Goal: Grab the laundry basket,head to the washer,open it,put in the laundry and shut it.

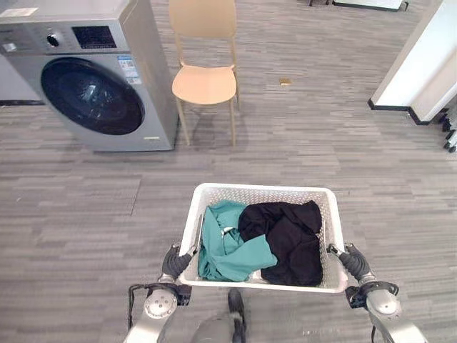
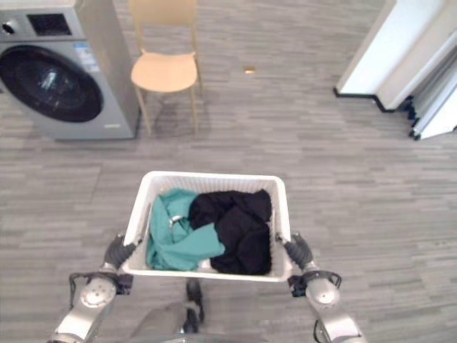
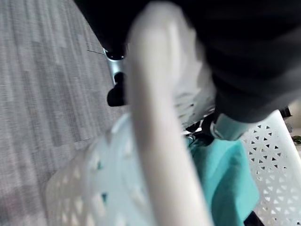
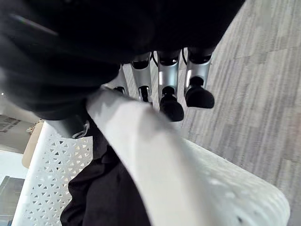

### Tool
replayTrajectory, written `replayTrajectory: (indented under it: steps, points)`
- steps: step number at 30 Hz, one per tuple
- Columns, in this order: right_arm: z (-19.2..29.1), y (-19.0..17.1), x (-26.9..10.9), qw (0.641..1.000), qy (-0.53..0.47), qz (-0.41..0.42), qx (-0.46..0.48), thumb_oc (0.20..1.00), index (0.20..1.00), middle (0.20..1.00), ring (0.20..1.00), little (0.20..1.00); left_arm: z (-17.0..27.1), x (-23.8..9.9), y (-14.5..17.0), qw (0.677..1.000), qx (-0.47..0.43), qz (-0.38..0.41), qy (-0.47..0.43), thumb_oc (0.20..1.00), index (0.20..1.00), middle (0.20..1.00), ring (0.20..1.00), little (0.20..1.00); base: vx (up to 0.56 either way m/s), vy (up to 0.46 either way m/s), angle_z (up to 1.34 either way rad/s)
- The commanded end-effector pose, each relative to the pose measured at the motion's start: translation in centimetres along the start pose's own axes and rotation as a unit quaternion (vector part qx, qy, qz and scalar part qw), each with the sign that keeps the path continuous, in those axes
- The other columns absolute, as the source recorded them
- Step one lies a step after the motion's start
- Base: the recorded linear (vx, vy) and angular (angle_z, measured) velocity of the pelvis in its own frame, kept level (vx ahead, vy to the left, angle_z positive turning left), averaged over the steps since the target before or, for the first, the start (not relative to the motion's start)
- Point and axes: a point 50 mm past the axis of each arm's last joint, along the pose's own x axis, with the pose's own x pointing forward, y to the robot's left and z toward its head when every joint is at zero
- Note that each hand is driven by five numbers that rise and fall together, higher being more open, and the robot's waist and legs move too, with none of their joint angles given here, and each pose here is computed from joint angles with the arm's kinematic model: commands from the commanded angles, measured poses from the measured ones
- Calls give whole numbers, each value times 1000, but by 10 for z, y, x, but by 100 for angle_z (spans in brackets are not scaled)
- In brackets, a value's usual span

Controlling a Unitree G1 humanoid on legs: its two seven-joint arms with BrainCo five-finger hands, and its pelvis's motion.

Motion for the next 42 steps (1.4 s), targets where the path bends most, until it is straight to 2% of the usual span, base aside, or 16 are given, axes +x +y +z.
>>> replayTrajectory:
  steps: [1, 10, 19, 31, 42]
  points:
    - [62, 7, 14, 985, -158, 29, 55, 200, 200, 200, 200, 200, 33, -5, -6, 994, -39, -34, -99, 200, 200, 200, 200, 200, 209, 88, 39]
    - [52, 2, 9, 988, -140, 24, 61, 200, 200, 200, 200, 200, 27, -9, -8, 994, -44, -33, -93, 200, 200, 200, 200, 200, 419, -3, 43]
    - [45, -15, 7, 990, -130, -9, 61, 200, 200, 200, 200, 200, 31, -4, -17, 993, -57, -48, -96, 200, 200, 200, 200, 200, 354, -205, 79]
    - [44, -25, 8, 989, -127, -45, 58, 200, 200, 200, 200, 200, 21, -5, -23, 994, -64, -49, -73, 200, 200, 200, 200, 200, 267, 64, -25]
    - [48, -2, 16, 990, -129, 8, 54, 200, 200, 200, 200, 200, 31, -3, -3, 995, -29, -33, -93, 200, 200, 200, 200, 200, 300, 215, -38]
